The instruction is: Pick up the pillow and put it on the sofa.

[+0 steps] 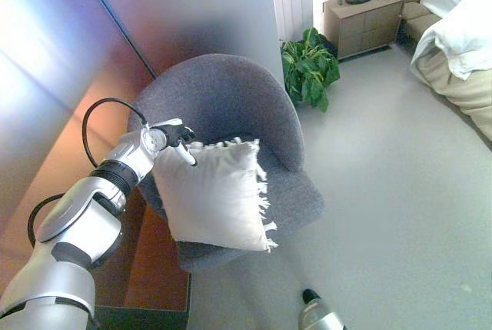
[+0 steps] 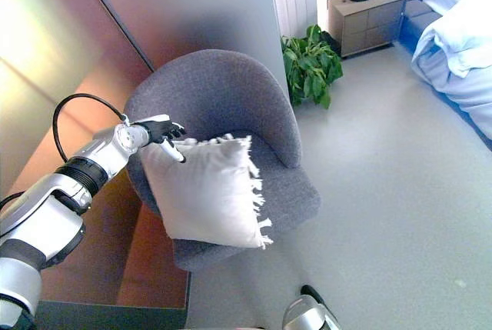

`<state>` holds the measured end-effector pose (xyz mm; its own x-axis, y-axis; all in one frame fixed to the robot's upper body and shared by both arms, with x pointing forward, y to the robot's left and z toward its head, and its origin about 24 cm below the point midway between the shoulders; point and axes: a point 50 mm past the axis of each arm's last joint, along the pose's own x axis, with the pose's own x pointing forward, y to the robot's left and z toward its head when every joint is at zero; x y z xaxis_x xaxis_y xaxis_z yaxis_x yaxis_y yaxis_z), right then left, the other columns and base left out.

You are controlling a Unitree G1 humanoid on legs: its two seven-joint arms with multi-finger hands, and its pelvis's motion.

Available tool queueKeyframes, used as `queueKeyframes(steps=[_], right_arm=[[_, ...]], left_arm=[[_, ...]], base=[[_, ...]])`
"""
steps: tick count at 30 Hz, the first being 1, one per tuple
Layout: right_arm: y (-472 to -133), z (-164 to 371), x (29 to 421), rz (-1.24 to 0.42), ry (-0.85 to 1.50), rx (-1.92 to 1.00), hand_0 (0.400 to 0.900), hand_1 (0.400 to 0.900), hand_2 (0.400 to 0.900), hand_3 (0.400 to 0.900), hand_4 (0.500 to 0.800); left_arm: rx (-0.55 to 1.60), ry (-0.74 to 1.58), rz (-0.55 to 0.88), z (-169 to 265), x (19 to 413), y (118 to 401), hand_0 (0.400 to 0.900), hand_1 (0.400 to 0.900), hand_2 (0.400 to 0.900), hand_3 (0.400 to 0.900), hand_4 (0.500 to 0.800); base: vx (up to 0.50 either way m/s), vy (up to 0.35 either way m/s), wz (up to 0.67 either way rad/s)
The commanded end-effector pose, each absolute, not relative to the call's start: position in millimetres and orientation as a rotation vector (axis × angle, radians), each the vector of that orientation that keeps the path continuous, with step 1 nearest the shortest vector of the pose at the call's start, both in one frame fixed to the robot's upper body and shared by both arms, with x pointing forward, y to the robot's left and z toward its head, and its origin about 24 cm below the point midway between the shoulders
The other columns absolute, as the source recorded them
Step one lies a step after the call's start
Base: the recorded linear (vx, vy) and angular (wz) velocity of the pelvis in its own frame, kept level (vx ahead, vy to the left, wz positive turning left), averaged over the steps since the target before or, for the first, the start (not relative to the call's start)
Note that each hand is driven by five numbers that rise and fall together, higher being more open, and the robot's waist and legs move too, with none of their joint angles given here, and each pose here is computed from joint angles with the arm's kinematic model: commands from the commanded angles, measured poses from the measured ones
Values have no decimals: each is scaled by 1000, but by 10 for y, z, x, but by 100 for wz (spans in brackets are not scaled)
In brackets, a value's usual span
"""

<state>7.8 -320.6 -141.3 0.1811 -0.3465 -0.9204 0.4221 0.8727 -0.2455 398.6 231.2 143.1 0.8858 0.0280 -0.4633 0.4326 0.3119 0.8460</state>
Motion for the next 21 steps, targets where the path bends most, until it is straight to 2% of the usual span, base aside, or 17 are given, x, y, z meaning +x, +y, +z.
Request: queueKeyframes(steps=[1,13,21], right_arm=[[-3307,-1359,-106,-583,1296,45,900,900,900,900,800],[-3246,-1390,-115,-584,1298,54,900,900,900,900,800],[-3102,-1463,79,-562,1276,90,900,900,900,900,800]], left_arm=[[1224,295,33,2365,4036,2745,900,900,900,900,800],[1184,273,38,2393,4006,2813,900,900,900,900,800],[1047,273,-106,2133,3996,2685,900,900,900,900,800]], base=[[0,0,0],[-7,-4,1],[-61,-17,12]])
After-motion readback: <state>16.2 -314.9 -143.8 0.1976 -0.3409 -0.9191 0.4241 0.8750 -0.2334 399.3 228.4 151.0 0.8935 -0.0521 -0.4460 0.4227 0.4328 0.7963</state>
